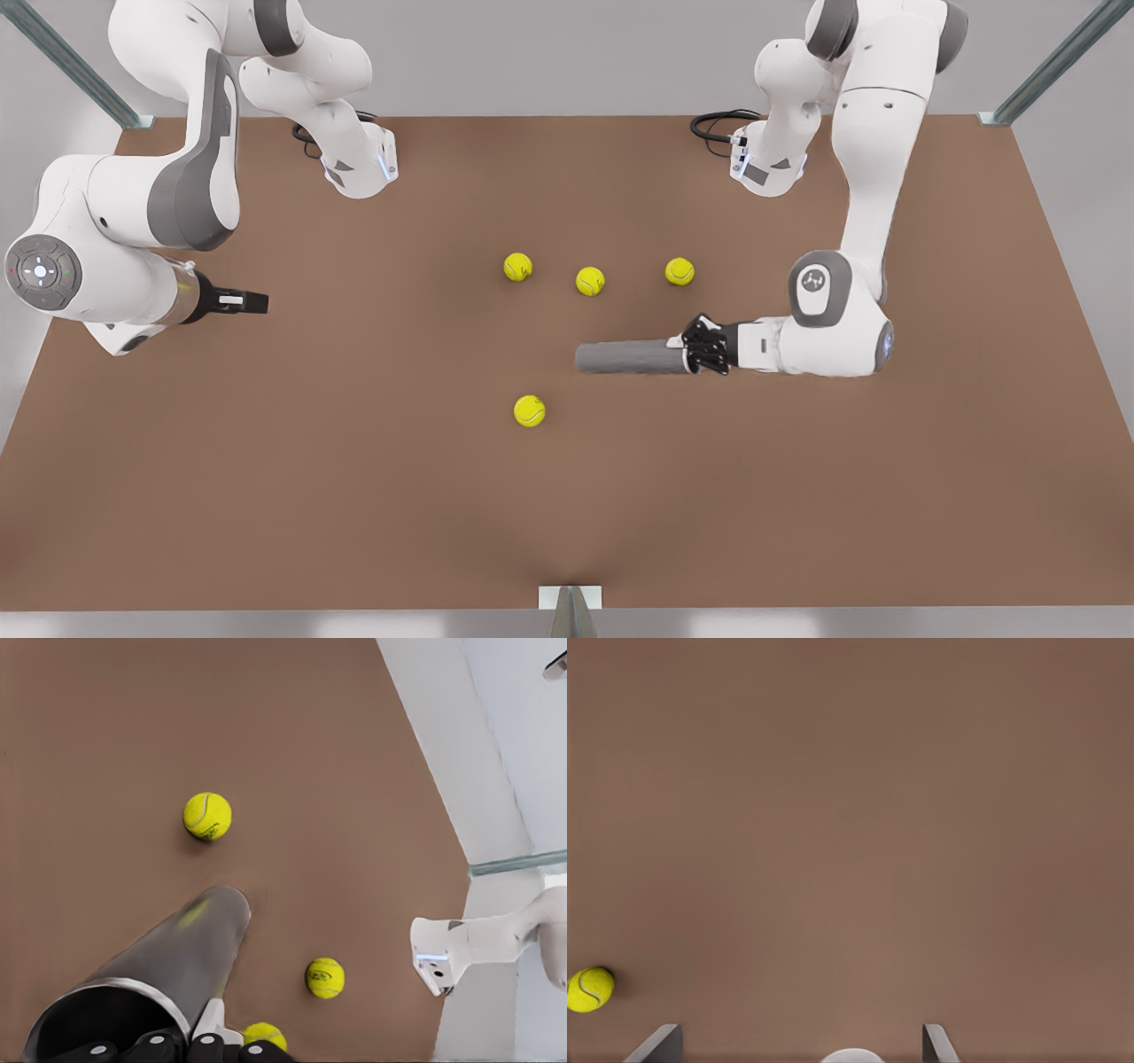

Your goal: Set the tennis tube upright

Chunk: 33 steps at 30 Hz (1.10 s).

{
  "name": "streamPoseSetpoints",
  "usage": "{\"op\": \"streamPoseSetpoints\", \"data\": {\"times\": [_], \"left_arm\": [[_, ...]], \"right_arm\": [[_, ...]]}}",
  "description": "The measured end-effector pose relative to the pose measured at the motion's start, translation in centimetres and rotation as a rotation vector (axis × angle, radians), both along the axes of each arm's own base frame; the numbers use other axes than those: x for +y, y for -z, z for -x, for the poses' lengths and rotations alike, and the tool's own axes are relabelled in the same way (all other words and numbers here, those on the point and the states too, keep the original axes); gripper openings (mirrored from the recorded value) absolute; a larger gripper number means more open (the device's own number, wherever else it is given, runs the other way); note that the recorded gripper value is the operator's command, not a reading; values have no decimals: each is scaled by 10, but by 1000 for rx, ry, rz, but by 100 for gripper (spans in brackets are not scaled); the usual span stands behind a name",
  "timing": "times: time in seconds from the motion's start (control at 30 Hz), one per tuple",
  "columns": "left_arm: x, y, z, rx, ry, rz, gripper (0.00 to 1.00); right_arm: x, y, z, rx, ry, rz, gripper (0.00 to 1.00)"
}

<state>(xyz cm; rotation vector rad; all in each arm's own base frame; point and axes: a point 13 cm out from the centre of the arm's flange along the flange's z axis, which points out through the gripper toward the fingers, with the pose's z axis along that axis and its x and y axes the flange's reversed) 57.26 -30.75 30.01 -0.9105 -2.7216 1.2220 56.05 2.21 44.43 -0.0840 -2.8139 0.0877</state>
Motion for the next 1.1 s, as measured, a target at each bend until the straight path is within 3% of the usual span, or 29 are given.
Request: {"op": "streamPoseSetpoints", "data": {"times": [0.27,0.57,0.83,1.1], "left_arm": [[68,-31,5,-88,36,-365,21],[142,-55,-25,-168,-69,-679,21],[162,-35,-53,-181,-149,-796,21],[162,-16,-58,-148,-205,-816,21]], "right_arm": [[-1,0,0,-1,1,-2,100],[-1,-1,-1,-5,0,-1,100],[-23,-34,7,-65,35,-21,100],[-25,-35,8,-68,37,-23,100]]}}
